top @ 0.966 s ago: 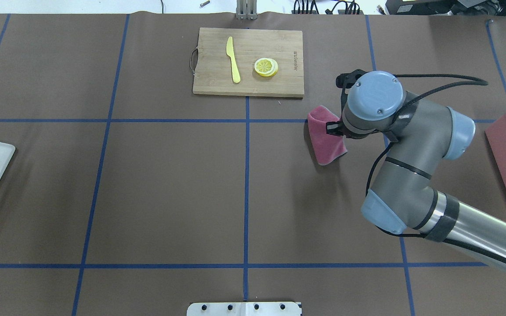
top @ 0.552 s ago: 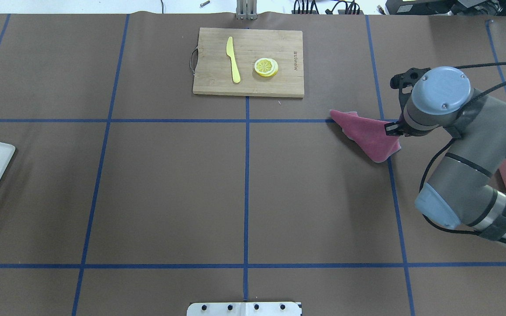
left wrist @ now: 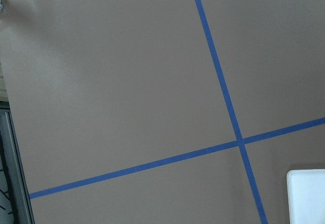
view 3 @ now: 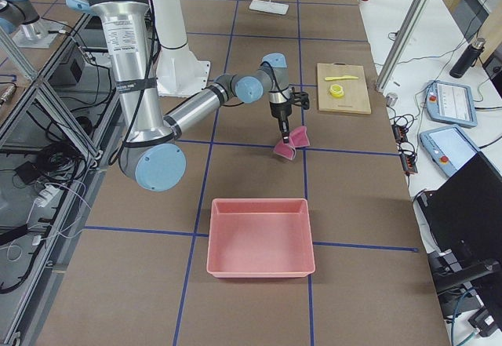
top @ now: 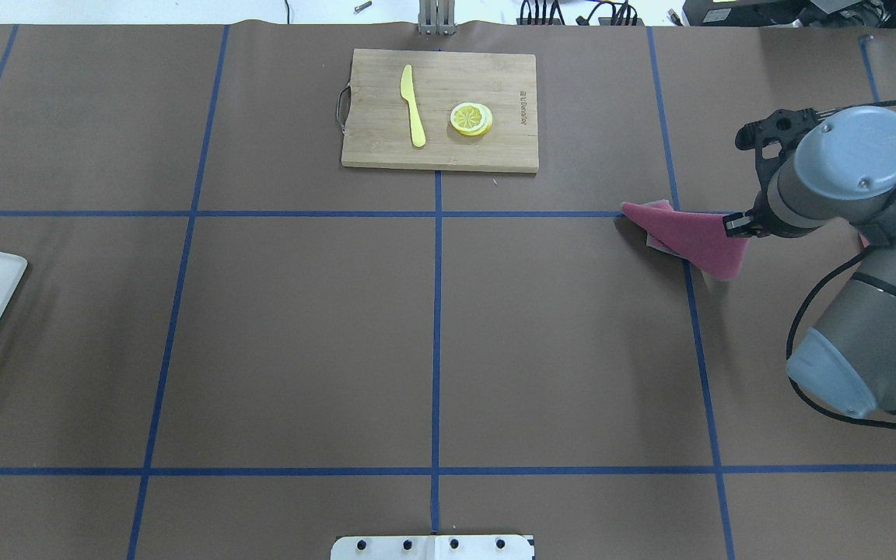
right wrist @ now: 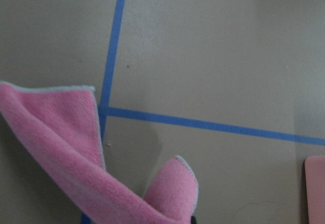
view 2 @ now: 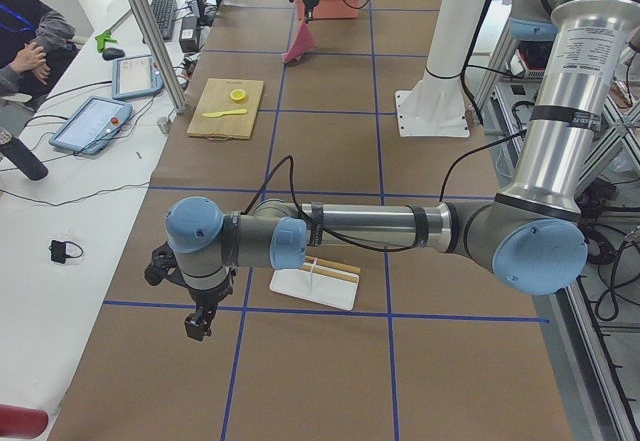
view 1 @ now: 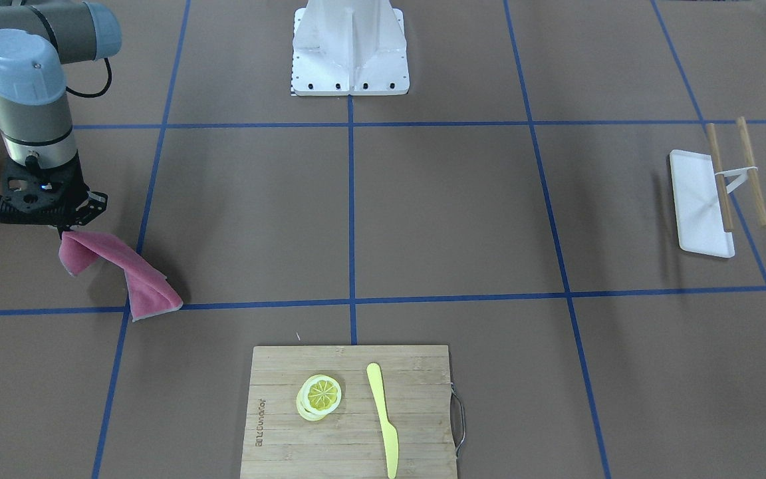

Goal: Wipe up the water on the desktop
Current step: 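Carry the towel to the pink bin and release it with the right gripper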

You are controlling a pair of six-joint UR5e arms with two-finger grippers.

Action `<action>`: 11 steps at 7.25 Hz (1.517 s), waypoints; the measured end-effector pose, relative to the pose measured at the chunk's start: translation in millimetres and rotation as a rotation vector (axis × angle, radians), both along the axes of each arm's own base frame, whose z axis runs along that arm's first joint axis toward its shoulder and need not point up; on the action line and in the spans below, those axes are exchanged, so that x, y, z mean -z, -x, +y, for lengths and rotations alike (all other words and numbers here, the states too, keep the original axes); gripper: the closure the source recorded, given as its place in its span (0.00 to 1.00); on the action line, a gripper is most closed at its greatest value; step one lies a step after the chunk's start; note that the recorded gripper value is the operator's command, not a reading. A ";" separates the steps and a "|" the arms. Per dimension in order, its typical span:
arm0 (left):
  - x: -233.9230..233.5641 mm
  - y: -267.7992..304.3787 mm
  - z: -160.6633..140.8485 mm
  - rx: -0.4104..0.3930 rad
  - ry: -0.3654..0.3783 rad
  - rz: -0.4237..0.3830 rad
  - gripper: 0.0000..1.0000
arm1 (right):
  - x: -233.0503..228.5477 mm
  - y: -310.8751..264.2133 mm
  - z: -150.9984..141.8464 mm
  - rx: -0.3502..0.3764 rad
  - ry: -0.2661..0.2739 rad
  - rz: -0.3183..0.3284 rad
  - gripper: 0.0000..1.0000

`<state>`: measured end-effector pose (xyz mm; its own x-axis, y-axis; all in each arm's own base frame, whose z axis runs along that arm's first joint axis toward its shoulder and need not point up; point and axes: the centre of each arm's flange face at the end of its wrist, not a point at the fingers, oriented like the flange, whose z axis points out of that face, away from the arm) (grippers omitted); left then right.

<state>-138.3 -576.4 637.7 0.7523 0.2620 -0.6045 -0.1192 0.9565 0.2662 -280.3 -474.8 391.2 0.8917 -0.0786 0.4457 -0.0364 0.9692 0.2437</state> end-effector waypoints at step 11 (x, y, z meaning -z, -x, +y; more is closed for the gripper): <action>-2.1 -1.0 3.5 0.000 0.004 0.002 0.02 | -13.6 -370.7 121.0 0.319 0.092 -0.027 1.00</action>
